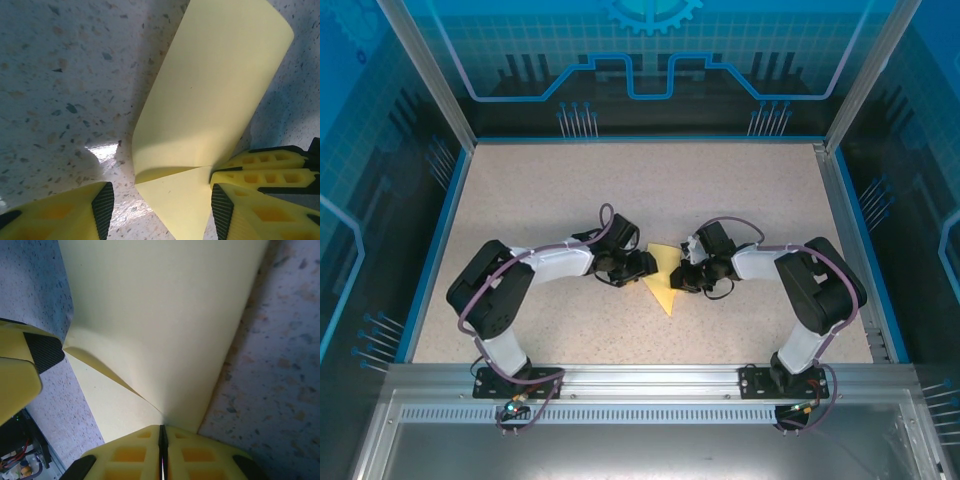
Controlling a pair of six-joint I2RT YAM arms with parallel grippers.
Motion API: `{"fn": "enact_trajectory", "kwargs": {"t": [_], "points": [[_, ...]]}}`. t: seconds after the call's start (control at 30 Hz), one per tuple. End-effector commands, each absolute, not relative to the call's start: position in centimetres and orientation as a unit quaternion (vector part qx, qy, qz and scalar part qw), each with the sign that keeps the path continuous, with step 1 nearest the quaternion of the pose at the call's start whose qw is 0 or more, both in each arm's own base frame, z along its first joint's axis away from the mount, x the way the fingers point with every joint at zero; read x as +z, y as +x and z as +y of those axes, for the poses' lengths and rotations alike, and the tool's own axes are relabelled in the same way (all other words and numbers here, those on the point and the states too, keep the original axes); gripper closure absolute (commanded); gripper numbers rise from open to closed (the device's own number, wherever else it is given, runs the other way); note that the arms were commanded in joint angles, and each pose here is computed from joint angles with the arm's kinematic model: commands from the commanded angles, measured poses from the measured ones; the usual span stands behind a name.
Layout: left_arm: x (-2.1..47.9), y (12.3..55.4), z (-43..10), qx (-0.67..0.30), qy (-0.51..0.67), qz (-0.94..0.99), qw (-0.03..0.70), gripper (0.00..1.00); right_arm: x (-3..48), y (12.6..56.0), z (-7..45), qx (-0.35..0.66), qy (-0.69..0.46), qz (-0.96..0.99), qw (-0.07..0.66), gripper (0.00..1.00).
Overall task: Fold a paper plane with a square sheet of paper (pick it up from the middle)
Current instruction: Fold the wing for the fifth time at the center of the table.
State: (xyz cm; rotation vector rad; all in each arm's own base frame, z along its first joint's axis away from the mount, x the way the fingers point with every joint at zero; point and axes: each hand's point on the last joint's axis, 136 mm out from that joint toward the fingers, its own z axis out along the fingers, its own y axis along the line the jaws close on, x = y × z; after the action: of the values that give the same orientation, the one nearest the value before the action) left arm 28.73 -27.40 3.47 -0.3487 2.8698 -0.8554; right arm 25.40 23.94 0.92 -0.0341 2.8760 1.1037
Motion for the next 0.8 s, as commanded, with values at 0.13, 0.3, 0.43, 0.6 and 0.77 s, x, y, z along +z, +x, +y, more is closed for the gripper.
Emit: {"fn": "enact_trajectory", "kwargs": {"t": [0.13,0.3,0.43,0.6,0.77], "points": [[3.5,29.0,-29.1,-0.307,-0.117,0.943,0.046,0.44,-1.9,24.2,22.1,0.324,0.012,0.946,0.004,0.90],[3.6,29.1,-29.6,-0.322,-0.121,0.938,0.042,0.45,-2.1,24.2,21.9,0.323,0.016,0.946,0.002,0.90],[3.9,29.3,-30.1,-0.338,-0.127,0.931,0.044,0.48,-2.1,24.1,21.9,0.325,0.017,0.946,0.003,0.90],[4.3,29.6,-30.4,-0.356,-0.135,0.923,0.051,0.52,-2.2,24.2,21.8,0.326,0.019,0.945,0.004,0.90],[4.0,29.9,-30.4,-0.357,-0.135,0.923,0.057,0.54,-2.0,24.5,21.9,0.331,0.019,0.943,0.008,0.89]]}}
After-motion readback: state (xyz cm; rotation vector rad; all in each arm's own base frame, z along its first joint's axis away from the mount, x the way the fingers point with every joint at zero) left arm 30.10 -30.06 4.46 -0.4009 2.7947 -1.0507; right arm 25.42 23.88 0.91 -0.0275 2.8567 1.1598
